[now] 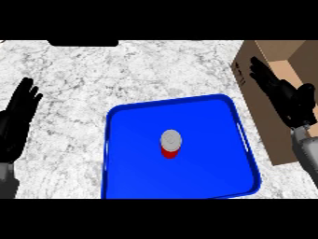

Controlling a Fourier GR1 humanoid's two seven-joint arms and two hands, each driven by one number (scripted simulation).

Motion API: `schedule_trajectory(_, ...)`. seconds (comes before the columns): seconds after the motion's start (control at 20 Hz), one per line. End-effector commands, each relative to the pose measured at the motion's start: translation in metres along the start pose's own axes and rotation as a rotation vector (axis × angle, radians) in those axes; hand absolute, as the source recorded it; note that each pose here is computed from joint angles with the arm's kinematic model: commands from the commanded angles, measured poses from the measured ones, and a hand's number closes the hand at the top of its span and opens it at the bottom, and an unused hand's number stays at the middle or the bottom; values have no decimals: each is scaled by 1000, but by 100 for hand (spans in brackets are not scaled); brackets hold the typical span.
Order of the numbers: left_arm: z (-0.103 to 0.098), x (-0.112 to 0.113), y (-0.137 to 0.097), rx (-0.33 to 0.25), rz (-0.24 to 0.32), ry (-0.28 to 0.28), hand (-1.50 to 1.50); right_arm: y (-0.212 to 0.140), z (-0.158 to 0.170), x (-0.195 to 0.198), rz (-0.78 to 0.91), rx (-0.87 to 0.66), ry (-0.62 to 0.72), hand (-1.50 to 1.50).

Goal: Pick the can from the tray and place it in the cardboard box

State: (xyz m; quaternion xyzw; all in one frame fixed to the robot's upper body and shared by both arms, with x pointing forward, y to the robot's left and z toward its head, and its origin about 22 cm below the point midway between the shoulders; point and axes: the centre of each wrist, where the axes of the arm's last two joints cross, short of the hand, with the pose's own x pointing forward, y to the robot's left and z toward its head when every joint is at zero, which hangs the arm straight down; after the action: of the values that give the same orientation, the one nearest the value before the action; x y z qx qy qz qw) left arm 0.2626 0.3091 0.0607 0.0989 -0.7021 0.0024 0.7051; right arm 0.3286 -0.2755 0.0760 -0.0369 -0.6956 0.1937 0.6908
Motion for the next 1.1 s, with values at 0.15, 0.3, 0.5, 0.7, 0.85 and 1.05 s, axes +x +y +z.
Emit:
schedule_trajectory(0.15,4,4,-2,-40,30,30,0,40,-21,56,-142,376,-206,-150)
schedule_trajectory(0.3,5,-17,-11,-87,109,125,0,23,-27,108,252,171,-463,-150)
schedule_trajectory(0.5,13,-14,5,-108,123,114,0,70,-27,51,-223,184,-627,-150)
schedule_trajectory(0.7,26,-12,8,-93,125,120,0,44,-11,58,-120,305,-784,-150)
schedule_trajectory(0.85,10,0,7,-79,132,126,0,39,-11,89,104,454,-687,-150)
schedule_trajectory(1.05,17,-11,6,-89,106,136,0,30,-3,120,522,519,-596,-150)
